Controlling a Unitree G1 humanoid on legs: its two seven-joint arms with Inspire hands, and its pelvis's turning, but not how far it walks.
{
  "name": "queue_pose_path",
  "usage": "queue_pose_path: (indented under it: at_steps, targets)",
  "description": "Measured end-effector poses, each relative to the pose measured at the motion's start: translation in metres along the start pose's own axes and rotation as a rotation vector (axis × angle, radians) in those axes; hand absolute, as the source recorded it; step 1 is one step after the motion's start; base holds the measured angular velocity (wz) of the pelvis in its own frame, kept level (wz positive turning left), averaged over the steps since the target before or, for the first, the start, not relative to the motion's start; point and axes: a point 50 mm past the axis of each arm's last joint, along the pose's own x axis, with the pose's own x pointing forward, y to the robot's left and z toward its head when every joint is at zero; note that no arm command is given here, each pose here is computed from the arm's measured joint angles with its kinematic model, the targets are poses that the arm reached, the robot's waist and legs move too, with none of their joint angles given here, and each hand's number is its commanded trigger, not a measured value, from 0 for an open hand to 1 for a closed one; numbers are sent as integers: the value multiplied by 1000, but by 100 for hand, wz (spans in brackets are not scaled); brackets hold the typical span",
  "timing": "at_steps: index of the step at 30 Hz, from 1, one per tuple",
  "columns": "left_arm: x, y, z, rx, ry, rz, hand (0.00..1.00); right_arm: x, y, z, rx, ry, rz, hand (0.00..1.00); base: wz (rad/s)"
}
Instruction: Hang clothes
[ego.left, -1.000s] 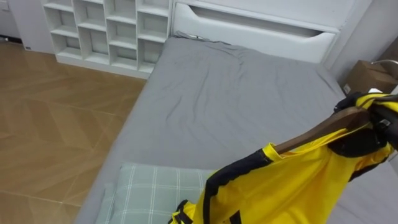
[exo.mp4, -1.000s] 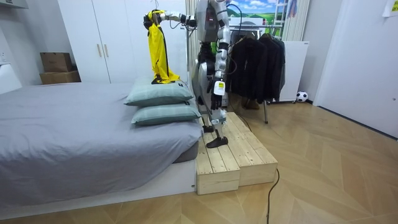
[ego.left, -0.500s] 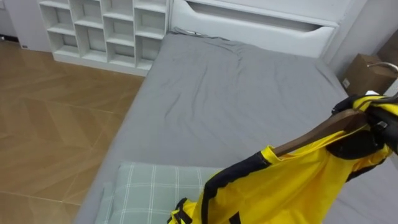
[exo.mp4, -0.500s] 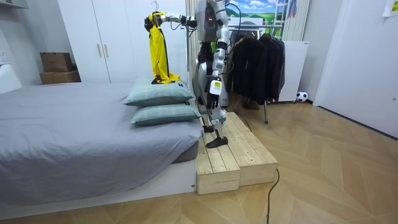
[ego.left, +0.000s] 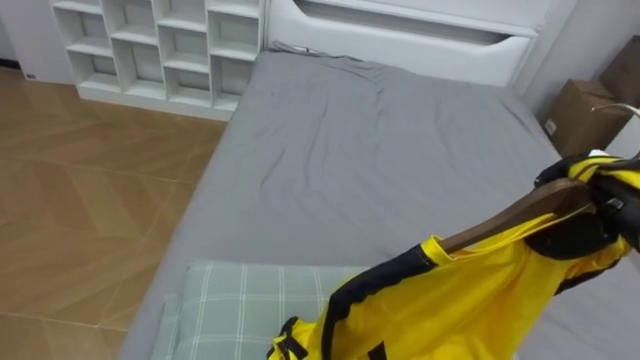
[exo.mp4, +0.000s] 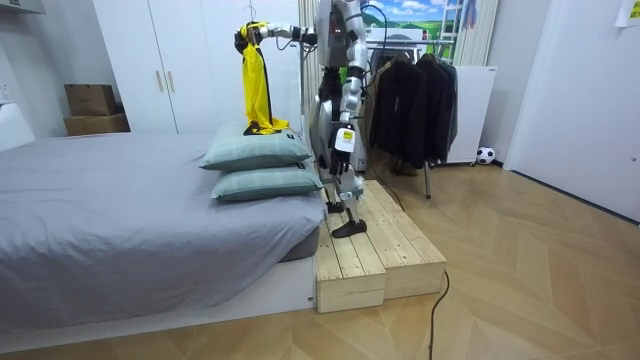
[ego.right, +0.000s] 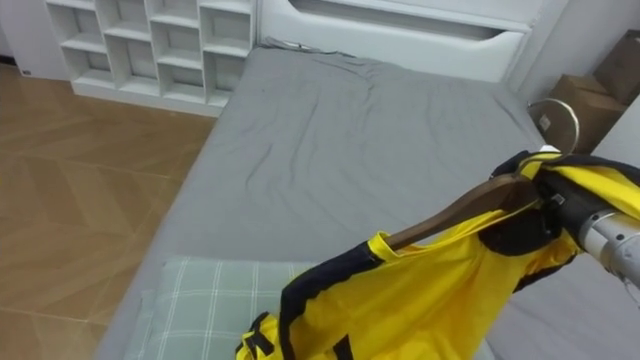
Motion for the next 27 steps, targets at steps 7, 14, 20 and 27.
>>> queue_pose_path:
  at_steps: [7, 14, 20, 27]
  targets:
    - [1, -4, 3, 25, 7, -29, 0, -4, 12, -14, 3, 53, 21, 100, -6]
    - [3, -1, 3, 88, 24, -22, 0, 0, 32, -22, 36, 90, 57, 100, -45]
    - [7, -7, 12, 108, 35, -36, 0, 5, 48, -21, 53, 103, 106, 100, -130]
    - [7, -13, 7, 173, 112, -81, 0, 20, 64, 1, 23, 70, 195, 100, -123]
